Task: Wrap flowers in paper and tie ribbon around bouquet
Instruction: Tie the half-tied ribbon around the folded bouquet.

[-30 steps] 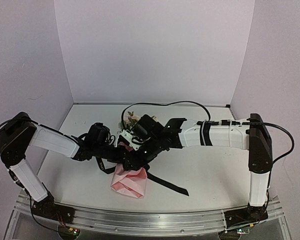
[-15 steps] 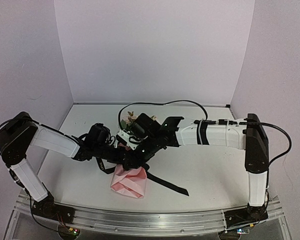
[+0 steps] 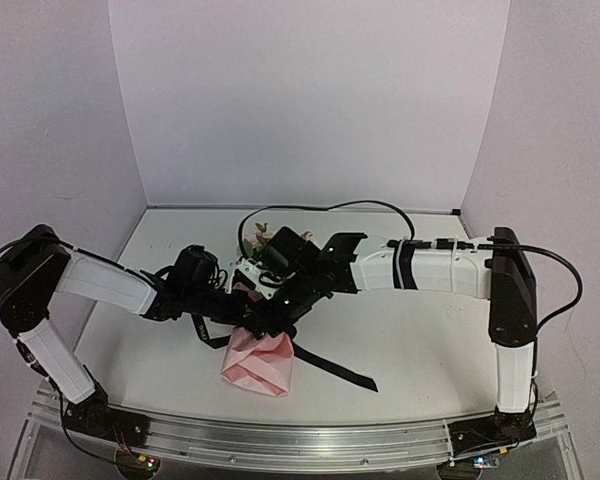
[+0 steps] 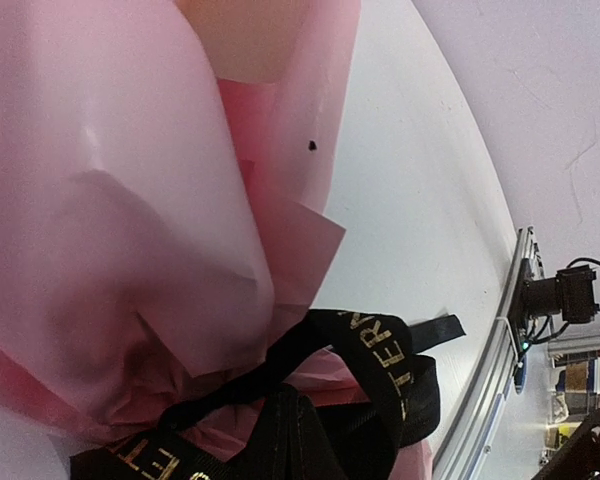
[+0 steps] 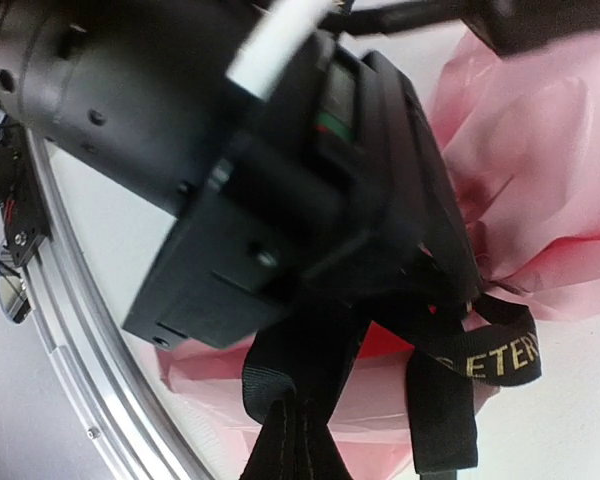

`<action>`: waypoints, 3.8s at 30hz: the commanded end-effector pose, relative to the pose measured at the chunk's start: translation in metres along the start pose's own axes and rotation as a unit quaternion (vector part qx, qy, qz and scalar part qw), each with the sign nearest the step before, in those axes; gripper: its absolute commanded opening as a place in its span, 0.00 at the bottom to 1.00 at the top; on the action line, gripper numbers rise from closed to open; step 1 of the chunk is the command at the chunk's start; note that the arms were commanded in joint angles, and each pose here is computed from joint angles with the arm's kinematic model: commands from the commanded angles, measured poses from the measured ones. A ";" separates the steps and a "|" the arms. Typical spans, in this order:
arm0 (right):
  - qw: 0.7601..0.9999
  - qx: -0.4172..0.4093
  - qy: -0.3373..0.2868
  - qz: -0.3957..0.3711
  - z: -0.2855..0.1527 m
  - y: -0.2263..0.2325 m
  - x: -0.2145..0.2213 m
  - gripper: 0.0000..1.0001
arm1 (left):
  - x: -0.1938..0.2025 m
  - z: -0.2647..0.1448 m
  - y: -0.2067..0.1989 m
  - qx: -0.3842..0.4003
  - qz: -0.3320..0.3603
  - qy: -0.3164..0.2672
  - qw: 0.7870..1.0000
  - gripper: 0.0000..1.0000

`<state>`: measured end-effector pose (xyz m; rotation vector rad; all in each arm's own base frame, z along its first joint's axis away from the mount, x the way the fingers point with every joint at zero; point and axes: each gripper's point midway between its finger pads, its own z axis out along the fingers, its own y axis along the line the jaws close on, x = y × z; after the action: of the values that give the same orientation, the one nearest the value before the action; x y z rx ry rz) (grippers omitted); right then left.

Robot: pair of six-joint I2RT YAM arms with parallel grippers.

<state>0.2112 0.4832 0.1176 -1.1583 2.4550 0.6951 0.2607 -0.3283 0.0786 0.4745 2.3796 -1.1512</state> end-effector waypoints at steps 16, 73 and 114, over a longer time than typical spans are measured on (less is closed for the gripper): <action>0.991 0.125 -0.039 0.026 -0.042 -0.041 0.005 0.00 | -0.033 -0.058 0.036 -0.120 -0.030 -0.122 0.985 0.00; 0.920 0.255 -0.093 0.282 -0.051 -0.122 0.057 0.00 | -0.023 -0.087 0.129 -0.226 -0.150 -0.137 0.953 0.00; 0.982 0.189 0.004 0.016 -0.041 -0.086 0.020 0.66 | -0.032 -0.068 0.090 -0.128 -0.096 -0.096 0.982 0.00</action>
<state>0.2619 0.3944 0.1157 -0.9251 2.4633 0.2117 0.3041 -0.2190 0.0632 0.0130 2.4300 -0.8959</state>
